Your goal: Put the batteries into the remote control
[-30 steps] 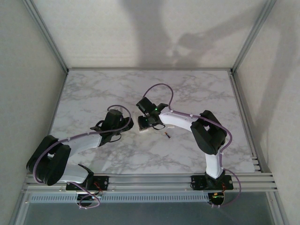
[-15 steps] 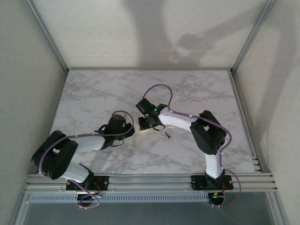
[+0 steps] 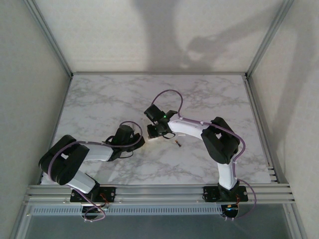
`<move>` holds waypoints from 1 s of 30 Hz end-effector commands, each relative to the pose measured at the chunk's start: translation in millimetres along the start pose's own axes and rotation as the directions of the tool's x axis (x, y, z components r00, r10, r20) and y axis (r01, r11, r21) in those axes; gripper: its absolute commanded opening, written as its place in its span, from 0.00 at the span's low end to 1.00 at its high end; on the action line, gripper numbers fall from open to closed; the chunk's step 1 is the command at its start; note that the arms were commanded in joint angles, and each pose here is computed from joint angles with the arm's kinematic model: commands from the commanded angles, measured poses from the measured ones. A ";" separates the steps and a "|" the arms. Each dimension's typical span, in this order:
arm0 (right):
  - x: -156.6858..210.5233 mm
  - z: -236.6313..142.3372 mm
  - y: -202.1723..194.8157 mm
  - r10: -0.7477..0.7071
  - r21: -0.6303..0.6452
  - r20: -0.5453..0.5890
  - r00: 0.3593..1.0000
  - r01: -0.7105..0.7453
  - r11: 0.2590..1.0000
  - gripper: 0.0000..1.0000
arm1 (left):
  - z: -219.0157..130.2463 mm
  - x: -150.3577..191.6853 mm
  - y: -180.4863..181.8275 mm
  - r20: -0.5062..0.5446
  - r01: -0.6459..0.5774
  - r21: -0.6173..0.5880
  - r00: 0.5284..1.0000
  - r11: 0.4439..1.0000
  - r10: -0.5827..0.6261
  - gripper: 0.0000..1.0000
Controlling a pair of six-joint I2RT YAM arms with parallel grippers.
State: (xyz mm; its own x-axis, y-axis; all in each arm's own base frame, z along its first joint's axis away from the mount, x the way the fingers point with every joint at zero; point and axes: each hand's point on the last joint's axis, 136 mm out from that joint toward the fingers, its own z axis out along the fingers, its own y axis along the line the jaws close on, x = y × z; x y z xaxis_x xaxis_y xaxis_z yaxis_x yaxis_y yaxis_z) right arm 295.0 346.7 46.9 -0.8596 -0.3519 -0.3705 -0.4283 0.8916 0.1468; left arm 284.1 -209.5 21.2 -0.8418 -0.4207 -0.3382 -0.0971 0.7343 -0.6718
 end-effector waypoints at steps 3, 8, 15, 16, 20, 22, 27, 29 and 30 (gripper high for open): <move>0.2 1.6 2.4 -0.016 0.018 -0.008 1.000 0.016 1.000 0.37 | 4.2 6.1 -3.9 -0.019 0.013 0.035 1.000 0.999 -0.012 0.00; 1.5 3.3 1.9 -0.013 0.019 -0.013 1.000 0.014 1.000 0.36 | 6.8 7.3 -5.5 -0.027 0.012 0.041 1.000 0.999 -0.011 0.00; 1.4 3.5 -1.9 -0.009 0.042 -0.009 1.000 0.010 0.999 0.35 | 8.5 7.5 -8.7 -0.031 0.003 0.045 1.000 0.999 -0.002 0.00; 1.3 2.8 -1.9 -0.009 0.043 -0.009 1.000 0.009 0.999 0.35 | 9.0 7.3 -9.8 -0.031 0.001 0.046 1.000 0.999 0.000 0.00; 0.0 0.9 -2.1 -0.009 0.042 -0.002 1.000 0.009 0.999 0.35 | 10.8 7.2 -7.7 -0.031 0.002 0.036 1.000 0.999 -0.001 0.00; 1.0 1.3 -2.3 -0.008 0.043 -0.006 1.000 0.008 0.999 0.35 | 12.0 7.4 -7.7 -0.033 0.003 0.034 0.999 0.999 -0.002 0.00; 4.5 4.8 -3.1 0.000 0.045 -0.019 1.000 0.001 0.999 0.33 | 13.7 7.0 -9.3 -0.032 -0.001 0.032 0.999 0.999 0.002 0.00; 5.5 5.7 -3.0 0.005 0.043 -0.022 1.000 -0.004 0.999 0.32 | 13.9 7.1 -10.0 -0.033 -0.004 0.033 0.999 0.999 0.005 0.00; 5.9 6.0 -3.1 0.009 0.043 -0.022 1.000 -0.008 0.999 0.32 | 14.3 7.5 -9.9 -0.034 -0.005 0.032 0.999 0.999 0.006 0.00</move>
State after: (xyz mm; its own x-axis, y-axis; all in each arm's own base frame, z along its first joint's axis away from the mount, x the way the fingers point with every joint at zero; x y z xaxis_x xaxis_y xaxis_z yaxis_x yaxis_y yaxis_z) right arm 296.4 343.1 44.2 -0.8617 -0.3492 -0.3681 -0.4187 0.8991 0.1274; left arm 286.3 -220.9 17.9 -0.8510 -0.4102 -0.3278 -0.0789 0.7171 -0.6925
